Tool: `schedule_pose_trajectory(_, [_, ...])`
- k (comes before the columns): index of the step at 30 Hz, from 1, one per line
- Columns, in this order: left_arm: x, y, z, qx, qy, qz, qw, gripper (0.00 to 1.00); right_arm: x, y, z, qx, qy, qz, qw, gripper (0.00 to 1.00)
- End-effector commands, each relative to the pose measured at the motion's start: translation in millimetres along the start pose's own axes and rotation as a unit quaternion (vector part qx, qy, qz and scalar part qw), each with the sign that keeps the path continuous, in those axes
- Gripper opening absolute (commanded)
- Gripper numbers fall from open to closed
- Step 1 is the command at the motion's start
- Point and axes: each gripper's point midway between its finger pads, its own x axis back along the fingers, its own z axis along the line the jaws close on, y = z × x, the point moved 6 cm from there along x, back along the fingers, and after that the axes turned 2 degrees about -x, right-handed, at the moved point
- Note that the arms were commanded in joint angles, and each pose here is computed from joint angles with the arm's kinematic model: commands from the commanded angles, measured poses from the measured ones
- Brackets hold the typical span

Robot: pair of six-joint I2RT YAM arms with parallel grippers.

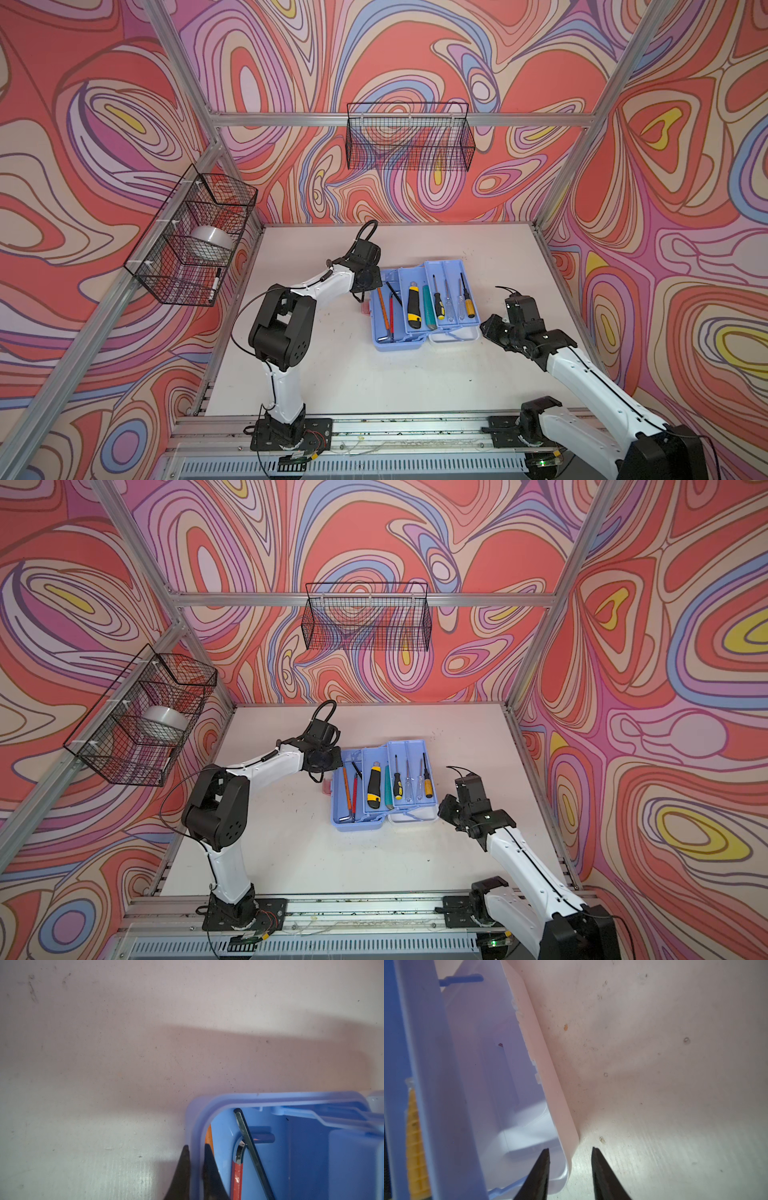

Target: Pack the tool kit

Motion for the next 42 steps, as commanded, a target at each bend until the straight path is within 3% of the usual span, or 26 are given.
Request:
schedule_pose_trajectory(1, [-2.7, 1.6, 9.0, 0.009, 0.010, -0.002, 1.000, 0.00, -3.5, -2.2, 3.5, -0.020, 0.033, -0.001, 0.999, 0.35])
schedule_pose_trajectory(29, [-8.2, -2.5, 7.9, 0.017, 0.000, 0.010, 1.000, 0.00, -32.0, -8.3, -3.1, -0.021, 0.043, 0.001, 0.999, 0.21])
schedule_pose_trajectory(33, [-9.5, -3.7, 7.6, 0.020, -0.003, 0.012, 1.000, 0.00, -35.9, -7.8, -2.6, -0.019, 0.041, 0.005, 0.999, 0.16])
schedule_pose_trajectory(37, [-9.1, -3.8, 6.5, 0.022, -0.006, 0.012, 1.000, 0.00, -33.5, -6.2, -2.4, -0.017, 0.040, -0.002, 0.999, 0.00])
schedule_pose_trajectory(42, [-6.9, -3.6, 3.1, 0.024, -0.016, 0.012, 0.999, 0.00, -21.0, 2.2, -0.5, -0.007, 0.030, -0.028, 0.999, 0.00])
